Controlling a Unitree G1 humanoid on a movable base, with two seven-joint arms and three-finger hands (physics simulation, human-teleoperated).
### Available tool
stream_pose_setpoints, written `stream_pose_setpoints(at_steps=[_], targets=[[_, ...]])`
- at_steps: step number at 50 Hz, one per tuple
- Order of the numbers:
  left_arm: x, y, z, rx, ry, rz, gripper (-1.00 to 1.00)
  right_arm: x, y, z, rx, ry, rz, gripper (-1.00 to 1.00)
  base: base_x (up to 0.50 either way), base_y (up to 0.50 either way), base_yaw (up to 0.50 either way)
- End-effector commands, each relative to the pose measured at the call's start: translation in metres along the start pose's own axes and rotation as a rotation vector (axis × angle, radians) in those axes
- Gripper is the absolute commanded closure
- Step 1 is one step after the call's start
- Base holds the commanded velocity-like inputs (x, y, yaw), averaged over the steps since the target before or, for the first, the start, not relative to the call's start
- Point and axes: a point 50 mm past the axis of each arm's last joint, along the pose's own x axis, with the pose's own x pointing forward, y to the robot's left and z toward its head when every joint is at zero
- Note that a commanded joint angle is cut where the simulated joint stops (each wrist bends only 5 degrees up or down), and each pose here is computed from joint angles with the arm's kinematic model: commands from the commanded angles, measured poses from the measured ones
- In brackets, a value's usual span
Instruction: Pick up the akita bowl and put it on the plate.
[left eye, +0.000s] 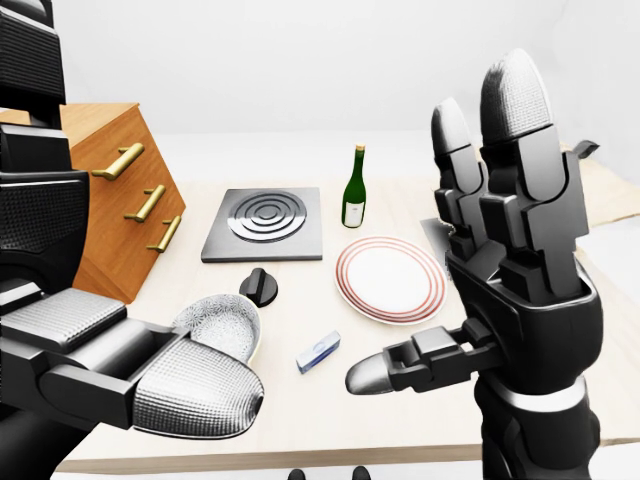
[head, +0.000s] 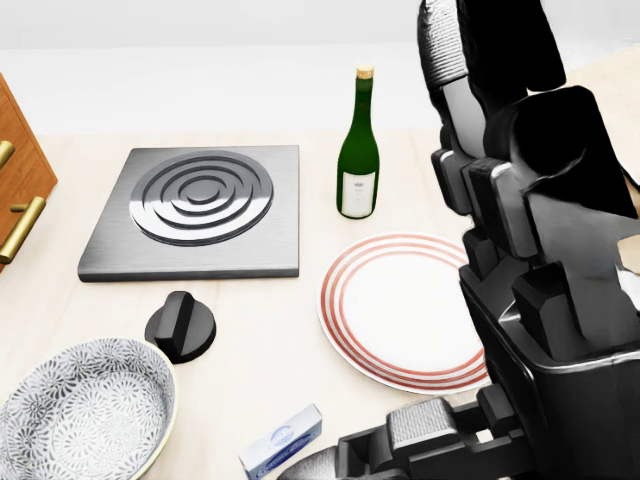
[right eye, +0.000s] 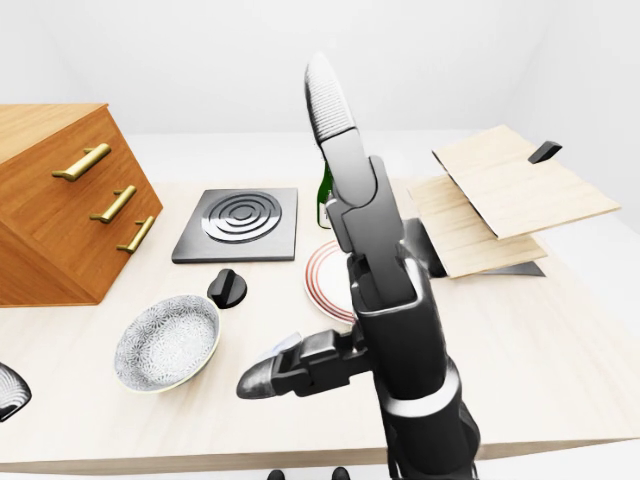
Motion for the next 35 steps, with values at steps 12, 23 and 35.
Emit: stream_pose_setpoints(at_steps=[12,23,35], targets=[[0.001,-0.001,0.000,-0.001,0.010,-0.016,-0.95,-0.027,0.057,-0.046,-0.040,0.321,0.340,-1.00,0.00,0.00,0.00],[0.000,-0.003,-0.002,0.002,0.020,-0.024,-0.95,-0.026,0.081,-0.064,-0.044,0.379,0.441,-1.00,0.00,0.00,0.00],[0.000,-0.004,-0.004,0.003,0.028,-0.030,-0.95,-0.022,0.094,-0.081,-0.063,0.422,0.509,-1.00,0.00,0.00,0.00]])
